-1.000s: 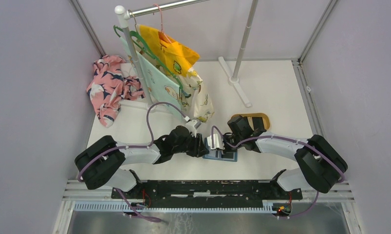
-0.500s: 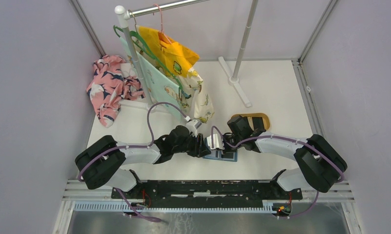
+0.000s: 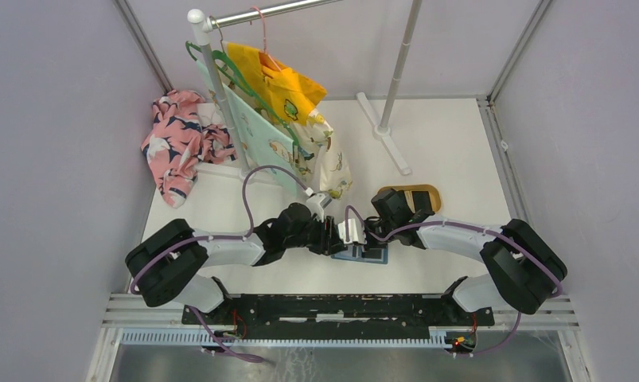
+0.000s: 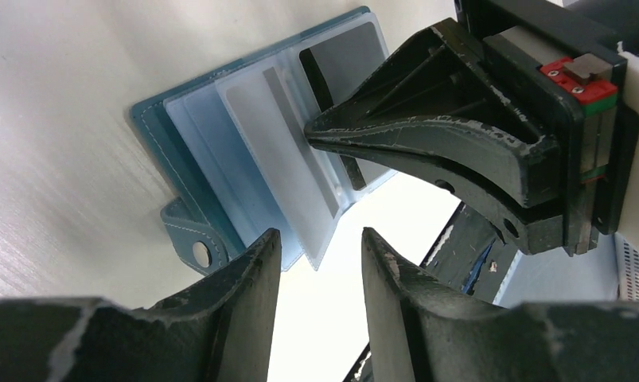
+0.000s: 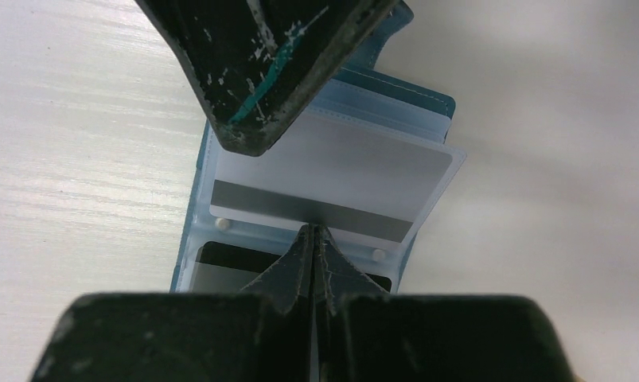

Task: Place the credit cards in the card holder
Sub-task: Turn over the card slot in the card holder.

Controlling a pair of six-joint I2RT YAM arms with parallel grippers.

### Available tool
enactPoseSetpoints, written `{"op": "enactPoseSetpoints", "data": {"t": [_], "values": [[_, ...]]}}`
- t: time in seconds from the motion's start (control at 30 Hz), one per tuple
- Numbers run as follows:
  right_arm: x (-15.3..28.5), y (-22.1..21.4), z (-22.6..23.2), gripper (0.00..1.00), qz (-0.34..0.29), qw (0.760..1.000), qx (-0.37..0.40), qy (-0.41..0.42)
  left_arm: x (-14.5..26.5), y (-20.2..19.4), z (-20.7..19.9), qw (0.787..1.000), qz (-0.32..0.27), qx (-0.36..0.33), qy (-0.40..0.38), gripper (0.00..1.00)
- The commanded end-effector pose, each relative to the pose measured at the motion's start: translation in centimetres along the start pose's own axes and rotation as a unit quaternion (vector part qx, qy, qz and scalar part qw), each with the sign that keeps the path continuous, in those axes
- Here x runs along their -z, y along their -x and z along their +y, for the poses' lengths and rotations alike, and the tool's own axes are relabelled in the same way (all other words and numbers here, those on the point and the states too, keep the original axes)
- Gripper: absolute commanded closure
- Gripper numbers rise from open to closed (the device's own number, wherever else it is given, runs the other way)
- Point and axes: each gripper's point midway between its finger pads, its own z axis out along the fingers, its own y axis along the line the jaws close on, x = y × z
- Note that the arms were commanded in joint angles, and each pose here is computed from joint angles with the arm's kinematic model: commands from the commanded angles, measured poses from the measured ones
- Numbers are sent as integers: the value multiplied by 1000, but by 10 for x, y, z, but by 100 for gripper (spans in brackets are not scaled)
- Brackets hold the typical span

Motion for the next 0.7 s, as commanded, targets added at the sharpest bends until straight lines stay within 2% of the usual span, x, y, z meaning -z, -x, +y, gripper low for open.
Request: {"op": "enactPoseSetpoints", "data": {"t": [0.0,0.3,0.67], "values": [[-1,-4,-2,98,14,1000,-7,0,-3,22,-20,999,-27,4,-34,52],[-2,-4,-1,98,15,1000,-8,1,-11,16,-17,999,-10,12,-36,52],[-1,-3,-3,96,13,1000,-11,-1,-15,13,-34,996,-1,16,-86,54]]}}
